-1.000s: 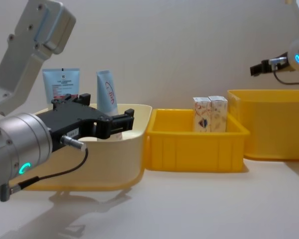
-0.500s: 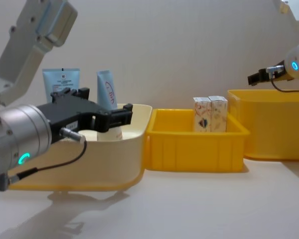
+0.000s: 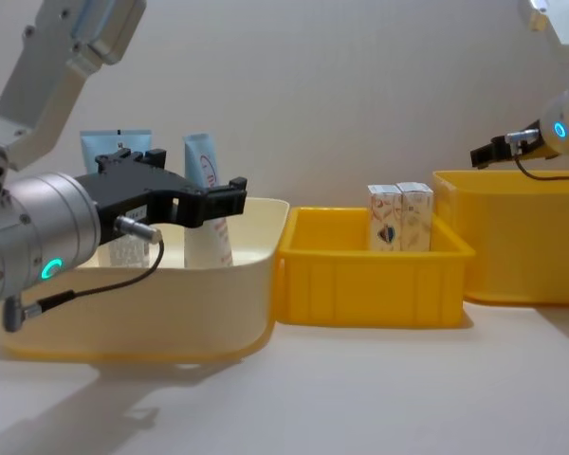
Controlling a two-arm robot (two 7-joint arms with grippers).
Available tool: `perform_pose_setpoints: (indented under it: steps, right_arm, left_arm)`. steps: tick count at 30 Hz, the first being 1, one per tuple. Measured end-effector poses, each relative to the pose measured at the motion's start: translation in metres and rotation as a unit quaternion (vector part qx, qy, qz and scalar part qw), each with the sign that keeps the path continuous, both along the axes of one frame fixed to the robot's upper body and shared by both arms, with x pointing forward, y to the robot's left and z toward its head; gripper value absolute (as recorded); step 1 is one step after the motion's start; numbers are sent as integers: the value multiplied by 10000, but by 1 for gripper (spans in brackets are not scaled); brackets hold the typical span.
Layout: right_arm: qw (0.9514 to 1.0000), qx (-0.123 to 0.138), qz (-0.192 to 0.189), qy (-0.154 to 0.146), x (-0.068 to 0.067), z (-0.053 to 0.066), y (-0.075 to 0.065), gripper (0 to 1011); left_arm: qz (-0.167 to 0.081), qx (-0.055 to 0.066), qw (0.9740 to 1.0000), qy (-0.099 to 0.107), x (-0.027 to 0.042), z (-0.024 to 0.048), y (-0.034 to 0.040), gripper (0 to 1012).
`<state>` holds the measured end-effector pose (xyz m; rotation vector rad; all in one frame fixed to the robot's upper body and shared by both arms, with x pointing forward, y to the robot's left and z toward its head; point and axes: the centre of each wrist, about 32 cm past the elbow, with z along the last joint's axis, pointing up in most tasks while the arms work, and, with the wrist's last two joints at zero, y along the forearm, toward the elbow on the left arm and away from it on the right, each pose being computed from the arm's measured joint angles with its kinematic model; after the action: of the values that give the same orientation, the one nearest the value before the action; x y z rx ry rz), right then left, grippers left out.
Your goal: Bimanual collaborative sorting of washing and personal care products
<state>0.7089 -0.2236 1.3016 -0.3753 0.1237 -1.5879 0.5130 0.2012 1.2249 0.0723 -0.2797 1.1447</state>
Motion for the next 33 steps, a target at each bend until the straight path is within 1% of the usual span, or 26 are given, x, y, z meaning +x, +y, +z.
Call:
perform_pose_setpoints:
  steps: [1,2,5,8,11,15,17,20,22,24,27,28,31,33]
  right_arm:
    - [10000,0,0,0,0,0,0,1001]
    - [10000,0,1,3,1,0,1,1001]
    - [10000,0,0,10,2,-2,1,1001]
    - [10000,0,0,15,3,-3,1,1001]
    - [10000,1,-1,20,3,-5,1,1001]
    - [10000,1,0,24,4,-6,3,1001]
    - [10000,1,0,26,4,-7,3,1001]
    - [10000,1,0,27,4,-7,3,1001]
    - [10000,0,-1,27,4,-6,2,1001]
    - [10000,1,-1,28,5,-6,2,1001]
    - [10000,0,-2,28,5,-6,2,1001]
    - [10000,0,-2,29,5,-6,2,1001]
    - [10000,0,-3,30,5,-7,2,1001]
    - [10000,0,-3,31,5,-7,1,1001]
  left_arm:
    - [0,-52,10000,24,17,-1,-3,1000]
    - [0,-52,10000,24,17,-1,-3,1000]
    - [3,-209,9997,97,61,-6,-9,1000]
    - [9,-329,9993,160,90,-14,-14,1000]
    - [14,-487,9984,276,138,-13,-20,1000]
    - [28,-601,9974,391,180,-6,-26,999]
    - [41,-654,9966,504,219,6,-28,999]
    - [44,-669,9961,565,238,18,-32,1000]
    - [51,-667,9954,680,269,39,-38,1000]
    - [56,-654,9952,728,285,51,-41,999]
    - [71,-598,9945,853,317,87,-49,1000]
    - [71,-598,9945,853,317,87,-49,1000]
    - [87,-503,9941,958,341,122,-61,1000]
    - [96,-459,9940,988,348,135,-66,999]
